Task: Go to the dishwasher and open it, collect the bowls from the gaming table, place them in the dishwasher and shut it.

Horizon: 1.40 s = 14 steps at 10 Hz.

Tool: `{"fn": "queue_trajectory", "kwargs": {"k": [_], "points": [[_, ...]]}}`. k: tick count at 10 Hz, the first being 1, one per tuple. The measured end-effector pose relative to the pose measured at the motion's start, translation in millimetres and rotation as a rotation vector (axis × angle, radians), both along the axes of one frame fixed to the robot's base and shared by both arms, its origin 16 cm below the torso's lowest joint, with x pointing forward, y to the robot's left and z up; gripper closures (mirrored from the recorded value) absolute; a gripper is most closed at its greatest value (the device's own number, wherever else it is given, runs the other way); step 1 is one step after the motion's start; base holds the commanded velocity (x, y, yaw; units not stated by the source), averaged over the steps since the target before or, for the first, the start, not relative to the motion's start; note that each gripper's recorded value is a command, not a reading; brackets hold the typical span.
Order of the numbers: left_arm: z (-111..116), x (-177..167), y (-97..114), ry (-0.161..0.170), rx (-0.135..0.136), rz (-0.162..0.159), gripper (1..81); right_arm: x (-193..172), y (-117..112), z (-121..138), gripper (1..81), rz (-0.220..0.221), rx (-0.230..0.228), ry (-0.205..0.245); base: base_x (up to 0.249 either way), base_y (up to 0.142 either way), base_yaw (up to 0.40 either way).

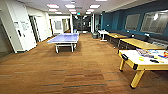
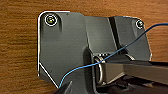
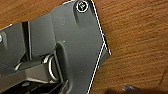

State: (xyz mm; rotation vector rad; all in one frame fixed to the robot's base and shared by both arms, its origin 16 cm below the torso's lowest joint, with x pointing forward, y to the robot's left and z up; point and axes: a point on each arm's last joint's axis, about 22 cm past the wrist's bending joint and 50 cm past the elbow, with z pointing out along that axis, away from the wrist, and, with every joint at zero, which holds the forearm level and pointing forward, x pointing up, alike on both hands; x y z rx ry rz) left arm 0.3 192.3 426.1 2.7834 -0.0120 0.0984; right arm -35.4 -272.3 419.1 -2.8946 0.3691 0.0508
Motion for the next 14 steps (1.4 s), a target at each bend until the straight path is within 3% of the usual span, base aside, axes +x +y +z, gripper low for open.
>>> {"fn": "queue_trajectory", "kwargs": {"k": [4, 7, 9, 12, 14], "points": [[0.0, 0.7, 0.5, -0.001, 0.001, 0.0, 1.0, 2.1, 36.1, 15.1, 1.0, -0.002, 0.122, -0.038, 0.175, 0.0, 0.0], [0.1, 0.5, -1.6, -0.001, -0.002, 0.0, 1.0, 5.2, 58.8, 20.1, 1.0, -0.005, 0.166, -0.05, 0.175, 0.0, 0.0], [0.0, 0.4, -0.2, 0.0, 0.0, -0.001, 1.0, 0.7, 57.0, 14.1, 1.0, -0.006, 0.139, -0.046, 0.175, 0.0, 0.0], [0.1, 3.0, -0.9, -0.003, -0.001, 0.0, 1.0, -3.2, 20.1, -1.5, 1.0, -0.007, 0.011, -0.038, 0.147, 0.0, 0.0], [0.3, 10.3, -1.8, -0.012, -0.002, 0.001, 1.0, 10.3, 23.2, -5.2, 1.0, -0.009, -0.025, -0.058, 0.043, 0.0, 0.0]]}}
